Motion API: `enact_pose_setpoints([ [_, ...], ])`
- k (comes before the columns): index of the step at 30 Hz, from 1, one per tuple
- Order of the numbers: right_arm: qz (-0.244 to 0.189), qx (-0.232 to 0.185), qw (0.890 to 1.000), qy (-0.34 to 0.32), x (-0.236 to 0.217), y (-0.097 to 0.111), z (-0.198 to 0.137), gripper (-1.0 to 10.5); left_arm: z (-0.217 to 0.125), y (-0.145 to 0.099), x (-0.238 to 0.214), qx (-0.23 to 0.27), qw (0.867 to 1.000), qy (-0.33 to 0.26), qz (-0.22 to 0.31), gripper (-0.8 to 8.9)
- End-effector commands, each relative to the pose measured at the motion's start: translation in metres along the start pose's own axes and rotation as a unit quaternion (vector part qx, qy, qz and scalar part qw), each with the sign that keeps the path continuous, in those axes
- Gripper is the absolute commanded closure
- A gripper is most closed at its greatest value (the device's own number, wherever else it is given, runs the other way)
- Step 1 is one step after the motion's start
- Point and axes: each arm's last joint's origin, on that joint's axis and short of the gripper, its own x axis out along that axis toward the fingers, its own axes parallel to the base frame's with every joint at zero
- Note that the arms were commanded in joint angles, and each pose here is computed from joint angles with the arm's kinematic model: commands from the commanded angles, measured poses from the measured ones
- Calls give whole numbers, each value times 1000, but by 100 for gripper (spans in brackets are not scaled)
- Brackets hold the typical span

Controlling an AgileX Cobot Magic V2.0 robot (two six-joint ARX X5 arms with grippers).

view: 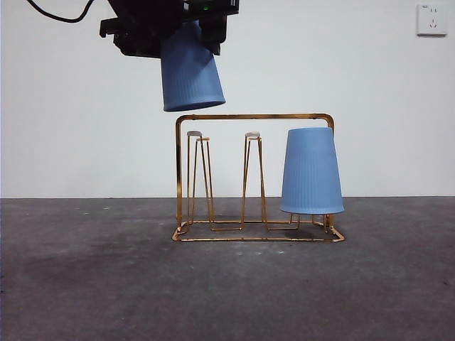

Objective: Pick up cup 1,put cup 1 in the cup rack,pick up cup 2,put cup 2 in the cup rack

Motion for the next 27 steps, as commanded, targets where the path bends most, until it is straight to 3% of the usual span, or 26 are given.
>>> enact_pose_setpoints([
  [1,0,9,1000,0,1,1,-1,761,-8,2,5,1,1000,11,4,820],
  [27,0,10,1000,-1,1,0,-1,761,-60,-8,24,2,993,117,11,820],
])
